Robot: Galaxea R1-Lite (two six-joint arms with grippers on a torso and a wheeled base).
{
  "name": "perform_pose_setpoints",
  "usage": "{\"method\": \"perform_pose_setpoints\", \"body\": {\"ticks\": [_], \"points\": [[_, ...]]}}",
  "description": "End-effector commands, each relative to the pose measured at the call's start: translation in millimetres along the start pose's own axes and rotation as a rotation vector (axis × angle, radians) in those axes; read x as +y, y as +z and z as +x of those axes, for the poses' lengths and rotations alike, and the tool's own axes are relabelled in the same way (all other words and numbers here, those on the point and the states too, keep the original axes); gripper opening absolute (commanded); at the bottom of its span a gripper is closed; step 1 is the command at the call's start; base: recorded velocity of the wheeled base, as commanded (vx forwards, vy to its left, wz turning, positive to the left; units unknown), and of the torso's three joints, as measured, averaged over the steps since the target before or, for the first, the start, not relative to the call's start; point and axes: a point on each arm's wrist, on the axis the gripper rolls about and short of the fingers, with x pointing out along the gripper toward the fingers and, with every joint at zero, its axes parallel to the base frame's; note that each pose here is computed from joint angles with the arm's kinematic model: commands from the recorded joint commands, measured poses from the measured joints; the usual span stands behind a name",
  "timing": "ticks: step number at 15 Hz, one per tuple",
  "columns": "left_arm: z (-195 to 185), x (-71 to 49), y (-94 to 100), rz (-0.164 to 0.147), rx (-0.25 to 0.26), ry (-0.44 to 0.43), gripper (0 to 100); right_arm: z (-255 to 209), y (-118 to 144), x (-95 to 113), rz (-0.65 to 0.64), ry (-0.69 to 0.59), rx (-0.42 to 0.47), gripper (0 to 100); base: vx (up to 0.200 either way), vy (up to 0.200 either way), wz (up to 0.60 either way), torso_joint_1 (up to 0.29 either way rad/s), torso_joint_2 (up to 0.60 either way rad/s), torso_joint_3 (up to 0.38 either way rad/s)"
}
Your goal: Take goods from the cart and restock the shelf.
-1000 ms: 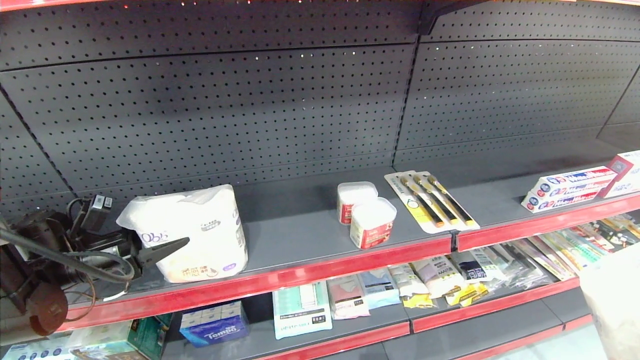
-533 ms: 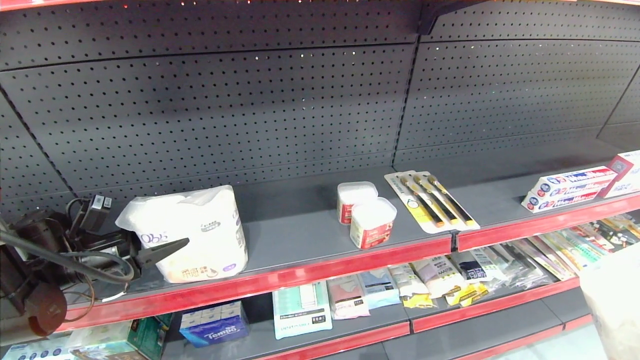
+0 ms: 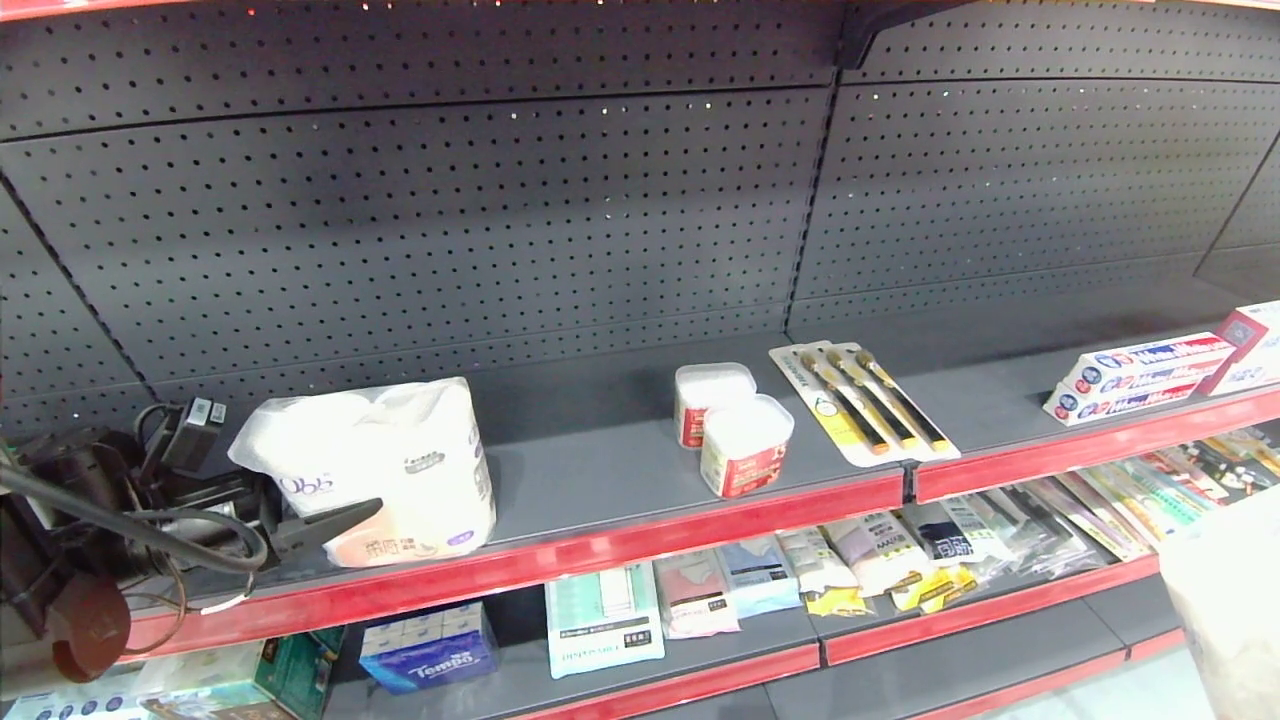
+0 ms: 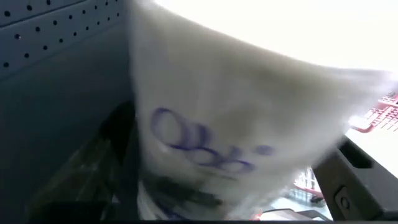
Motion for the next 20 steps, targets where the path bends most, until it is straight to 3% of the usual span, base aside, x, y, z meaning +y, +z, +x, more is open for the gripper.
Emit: {"method": "perform_pose_setpoints", "body": {"ticks": [1, 11, 20], "points": [[-2.1, -5.1, 2.3, -0.006, 0.000, 0.002, 100, 0.5, 0.2, 0.0, 0.000, 0.001, 0.004, 0, 0.000, 0.000, 0.00, 0.000, 0.00, 0.000], [-20.9, -13.5, 38.4, 0.034, -0.038, 0.065, 100, 1.3, -0.1, 0.1, -0.001, 0.004, 0.010, 0, 0.000, 0.000, 0.00, 0.000, 0.00, 0.000], [-43.3, -33.6, 79.1, 0.058, -0.084, 0.126, 100, 2.4, 0.2, 0.3, -0.002, 0.018, 0.015, 0, 0.000, 0.000, 0.00, 0.000, 0.00, 0.000]]}}
